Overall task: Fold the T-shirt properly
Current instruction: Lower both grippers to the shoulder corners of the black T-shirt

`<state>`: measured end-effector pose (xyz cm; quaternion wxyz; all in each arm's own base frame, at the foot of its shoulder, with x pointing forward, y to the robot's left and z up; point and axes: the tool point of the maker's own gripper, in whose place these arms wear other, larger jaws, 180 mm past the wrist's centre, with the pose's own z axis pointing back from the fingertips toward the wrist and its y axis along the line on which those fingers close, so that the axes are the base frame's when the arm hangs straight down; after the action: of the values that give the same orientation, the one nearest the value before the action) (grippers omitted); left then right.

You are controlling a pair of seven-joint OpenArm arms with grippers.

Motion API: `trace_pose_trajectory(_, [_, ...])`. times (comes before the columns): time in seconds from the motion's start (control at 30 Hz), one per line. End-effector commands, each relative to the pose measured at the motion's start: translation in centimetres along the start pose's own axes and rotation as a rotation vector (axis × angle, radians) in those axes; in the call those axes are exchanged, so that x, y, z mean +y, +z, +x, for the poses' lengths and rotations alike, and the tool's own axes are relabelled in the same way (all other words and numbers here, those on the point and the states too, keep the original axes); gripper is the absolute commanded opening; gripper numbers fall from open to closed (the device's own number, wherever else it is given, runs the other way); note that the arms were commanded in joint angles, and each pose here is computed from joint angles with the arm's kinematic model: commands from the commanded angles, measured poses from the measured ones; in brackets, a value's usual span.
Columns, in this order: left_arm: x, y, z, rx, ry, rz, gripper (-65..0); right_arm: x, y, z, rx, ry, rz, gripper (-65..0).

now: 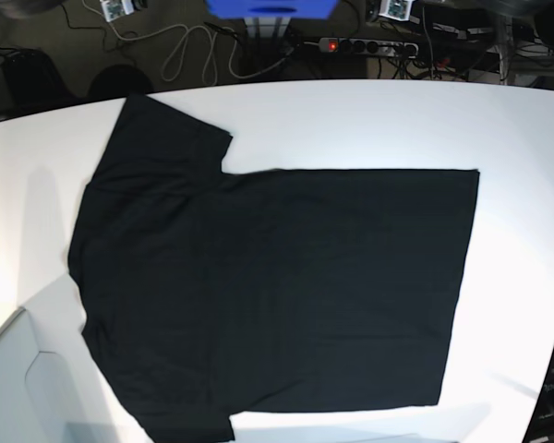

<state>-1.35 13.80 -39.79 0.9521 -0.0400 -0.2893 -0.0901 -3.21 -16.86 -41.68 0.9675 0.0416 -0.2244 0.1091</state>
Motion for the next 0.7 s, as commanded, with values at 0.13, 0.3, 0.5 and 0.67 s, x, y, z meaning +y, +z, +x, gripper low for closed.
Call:
trace_pose_trajectory(0.13, [2.0, 1.2, 5.0, -0.136, -0.033, 0.055, -64.4, -1.0, 3.0, 6.6, -0.143, 0.044, -0.036, -59.4])
trace_pose_trajectory(0.3, [5.0, 0.5, 9.0, -0.264, 0.057, 0.11, -48.7, -1.7, 2.9, 10.1, -0.241, 0.064, -0.059, -40.3])
trace_pose_trajectory(0.5, [11.5, -0.4, 13.3, -0.406, 0.228, 0.221, -24.8, -1.2, 1.9, 12.6, -0.315, 0.068, -0.041, -28.0])
trace_pose_trajectory(0.67, [16.6, -2.7, 16.3, -0.398, 0.361, 0.255, -23.9, -0.9, 1.5, 14.0, -0.358, 0.041, -0.046, -28.1])
